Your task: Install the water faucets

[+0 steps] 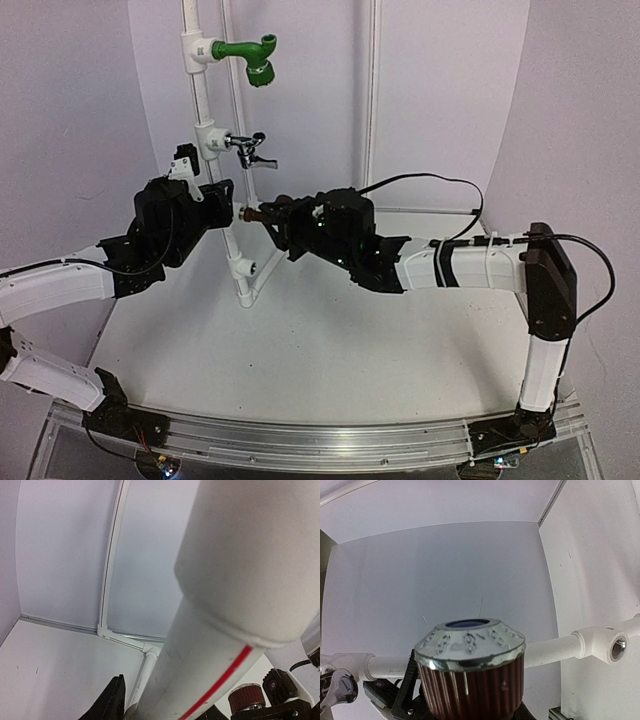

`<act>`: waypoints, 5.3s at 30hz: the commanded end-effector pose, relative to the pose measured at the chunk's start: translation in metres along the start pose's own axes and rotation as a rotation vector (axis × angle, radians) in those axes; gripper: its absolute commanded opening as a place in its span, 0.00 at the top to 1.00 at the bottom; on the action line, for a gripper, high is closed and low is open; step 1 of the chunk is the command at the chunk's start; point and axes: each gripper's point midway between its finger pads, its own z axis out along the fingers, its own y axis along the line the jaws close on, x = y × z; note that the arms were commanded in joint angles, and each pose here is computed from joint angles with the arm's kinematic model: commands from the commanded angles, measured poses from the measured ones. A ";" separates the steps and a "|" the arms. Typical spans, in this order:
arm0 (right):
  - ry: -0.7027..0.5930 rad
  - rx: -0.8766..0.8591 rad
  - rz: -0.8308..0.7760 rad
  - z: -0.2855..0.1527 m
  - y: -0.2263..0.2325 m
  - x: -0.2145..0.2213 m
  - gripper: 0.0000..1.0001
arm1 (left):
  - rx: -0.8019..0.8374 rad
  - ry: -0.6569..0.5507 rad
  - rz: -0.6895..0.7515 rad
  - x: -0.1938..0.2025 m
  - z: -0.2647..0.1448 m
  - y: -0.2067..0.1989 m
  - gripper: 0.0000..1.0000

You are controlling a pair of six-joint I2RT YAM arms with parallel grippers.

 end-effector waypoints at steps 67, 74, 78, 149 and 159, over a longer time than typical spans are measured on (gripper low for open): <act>-0.288 -0.676 -2.784 -0.067 0.021 0.002 0.39 | 0.262 0.276 -0.075 0.043 -0.029 -0.052 1.00; -0.292 -0.710 -2.790 -0.063 0.021 0.009 0.48 | 0.266 0.276 -0.076 0.042 -0.029 -0.053 1.00; -0.293 -0.713 -2.795 -0.060 0.021 0.009 0.52 | 0.269 0.279 -0.076 0.043 -0.029 -0.054 1.00; 0.589 -0.282 -0.332 0.014 0.034 -0.025 1.00 | 0.345 0.351 -0.003 0.062 -0.027 -0.082 1.00; 0.543 -0.278 0.157 0.005 0.033 -0.037 1.00 | 0.333 0.369 0.020 0.070 -0.027 -0.078 1.00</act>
